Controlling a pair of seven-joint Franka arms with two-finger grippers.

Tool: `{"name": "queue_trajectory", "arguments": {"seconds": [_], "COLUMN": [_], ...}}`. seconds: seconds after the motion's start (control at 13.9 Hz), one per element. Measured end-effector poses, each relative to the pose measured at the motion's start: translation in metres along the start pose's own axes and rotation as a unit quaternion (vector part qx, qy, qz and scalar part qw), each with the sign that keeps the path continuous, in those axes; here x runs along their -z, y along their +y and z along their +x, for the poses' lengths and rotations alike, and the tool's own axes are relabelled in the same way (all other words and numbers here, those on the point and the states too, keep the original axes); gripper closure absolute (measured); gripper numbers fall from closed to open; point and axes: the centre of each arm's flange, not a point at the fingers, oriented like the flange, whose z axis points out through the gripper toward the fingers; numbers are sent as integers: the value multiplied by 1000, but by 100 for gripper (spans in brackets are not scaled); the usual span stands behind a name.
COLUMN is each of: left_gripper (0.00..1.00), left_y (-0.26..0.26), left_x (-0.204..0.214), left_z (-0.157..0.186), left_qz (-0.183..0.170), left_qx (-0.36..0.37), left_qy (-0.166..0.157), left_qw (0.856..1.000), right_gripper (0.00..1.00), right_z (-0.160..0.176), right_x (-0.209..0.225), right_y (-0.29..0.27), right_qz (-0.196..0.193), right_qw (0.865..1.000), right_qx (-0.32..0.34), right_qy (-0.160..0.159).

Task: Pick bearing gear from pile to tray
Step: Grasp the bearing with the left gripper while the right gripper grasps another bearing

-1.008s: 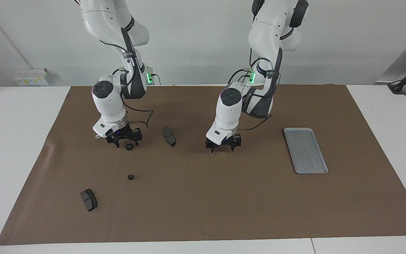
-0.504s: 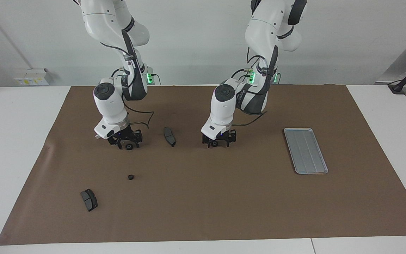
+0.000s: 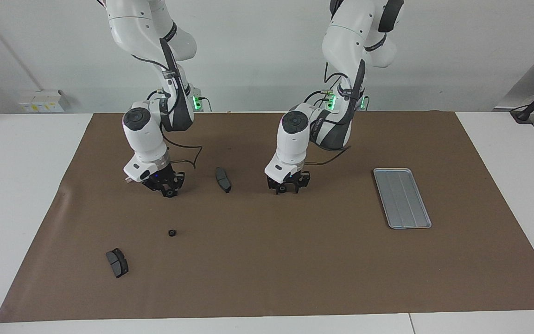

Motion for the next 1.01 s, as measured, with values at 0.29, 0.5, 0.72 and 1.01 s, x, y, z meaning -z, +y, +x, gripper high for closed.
{"name": "queue_trajectory", "arguments": {"seconds": [0.29, 0.5, 0.72, 1.01], "left_gripper": [36, 36, 40, 48], "left_y": [10, 11, 11, 11], "left_x": [4, 5, 5, 4], "left_z": [-6, -6, -6, -6], "left_qz": [-4, -7, -7, -7], "left_qx": [-9, -12, -14, -26], "left_qy": [6, 10, 10, 10], "left_qw": [1000, 1000, 1000, 1000], "right_gripper": [65, 65, 65, 65], "right_z": [4, 10, 16, 16], "right_x": [6, 25, 43, 44], "right_y": [-8, -30, -68, -77], "right_qz": [2, 5, 9, 10], "right_qw": [1000, 1000, 999, 999], "right_qx": [-2, -10, -26, -27], "right_qy": [6, 9, 16, 17]}}
